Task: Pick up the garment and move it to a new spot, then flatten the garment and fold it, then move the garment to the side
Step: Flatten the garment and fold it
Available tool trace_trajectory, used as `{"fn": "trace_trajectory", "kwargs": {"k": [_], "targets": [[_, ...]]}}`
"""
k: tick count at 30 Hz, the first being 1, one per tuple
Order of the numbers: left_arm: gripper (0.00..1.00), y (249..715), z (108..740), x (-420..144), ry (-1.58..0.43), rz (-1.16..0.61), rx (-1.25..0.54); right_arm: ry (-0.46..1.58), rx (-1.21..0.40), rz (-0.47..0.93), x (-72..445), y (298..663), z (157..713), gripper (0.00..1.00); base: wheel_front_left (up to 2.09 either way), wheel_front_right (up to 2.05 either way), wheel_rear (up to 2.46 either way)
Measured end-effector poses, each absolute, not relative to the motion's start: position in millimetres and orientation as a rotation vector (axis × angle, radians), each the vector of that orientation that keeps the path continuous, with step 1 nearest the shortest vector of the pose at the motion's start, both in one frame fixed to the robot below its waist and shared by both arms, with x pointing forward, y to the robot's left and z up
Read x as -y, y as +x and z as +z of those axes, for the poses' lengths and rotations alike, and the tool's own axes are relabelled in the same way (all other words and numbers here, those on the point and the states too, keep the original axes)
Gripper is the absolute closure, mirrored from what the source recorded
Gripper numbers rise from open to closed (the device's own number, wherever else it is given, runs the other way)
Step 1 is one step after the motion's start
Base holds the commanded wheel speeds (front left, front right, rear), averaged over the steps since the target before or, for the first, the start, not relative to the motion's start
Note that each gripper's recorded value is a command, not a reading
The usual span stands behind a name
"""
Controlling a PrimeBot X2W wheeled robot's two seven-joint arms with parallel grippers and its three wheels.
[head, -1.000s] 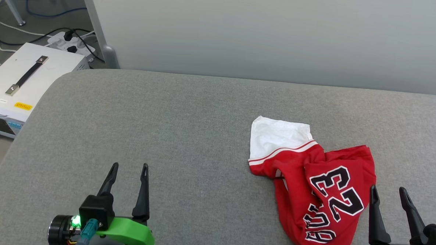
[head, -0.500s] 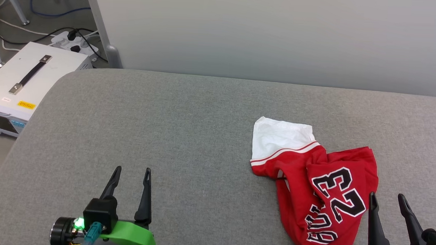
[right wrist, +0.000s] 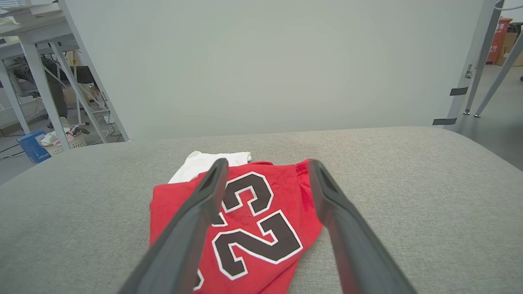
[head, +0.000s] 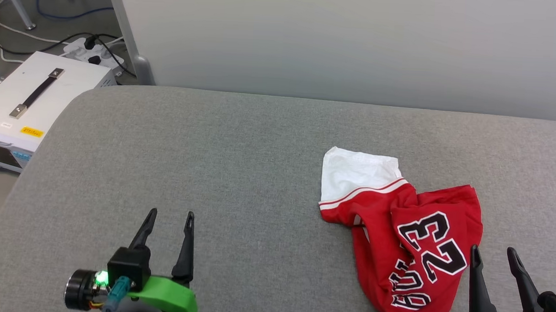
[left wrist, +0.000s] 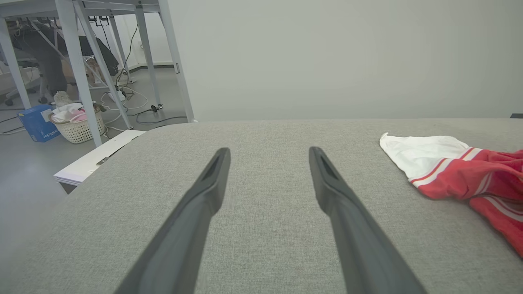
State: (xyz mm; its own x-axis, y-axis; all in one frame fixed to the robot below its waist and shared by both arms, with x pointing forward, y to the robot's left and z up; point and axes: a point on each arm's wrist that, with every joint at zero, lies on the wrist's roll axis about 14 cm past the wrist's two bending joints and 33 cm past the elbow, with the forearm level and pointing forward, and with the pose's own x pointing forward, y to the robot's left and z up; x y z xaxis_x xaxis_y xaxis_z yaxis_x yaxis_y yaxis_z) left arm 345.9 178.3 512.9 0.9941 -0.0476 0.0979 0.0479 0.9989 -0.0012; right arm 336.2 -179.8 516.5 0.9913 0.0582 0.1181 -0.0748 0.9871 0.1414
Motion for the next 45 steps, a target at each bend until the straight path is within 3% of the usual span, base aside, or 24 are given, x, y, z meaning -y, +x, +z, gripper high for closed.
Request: {"fn": "trace_trajectory", "kwargs": {"k": [9,16,24,33,45], "targets": [[0.0,411.8,578.4,-153.0,0.069,-0.205,0.262,0.15,0.116,0.066,178.8,342.9,516.9,0.0,0.0,0.0,0.0],[0.0,465.4,604.2,-89.3,0.154,-0.436,0.262,0.149,0.128,0.046,184.2,351.1,520.3,0.0,0.0,0.0,0.0],[0.0,498.2,559.3,-15.3,0.249,-0.689,-0.128,0.142,0.101,0.004,196.6,361.2,510.6,0.0,0.0,0.0,0.0],[0.0,482.5,472.2,14.3,0.348,-0.871,-0.684,0.142,0.086,-0.028,206.4,376.1,503.9,0.0,0.0,0.0,0.0],[0.0,466.3,386.5,25.7,0.417,-0.977,-0.966,0.136,0.044,-0.097,228.1,385.2,487.9,0.0,0.0,0.0,0.0]]}}
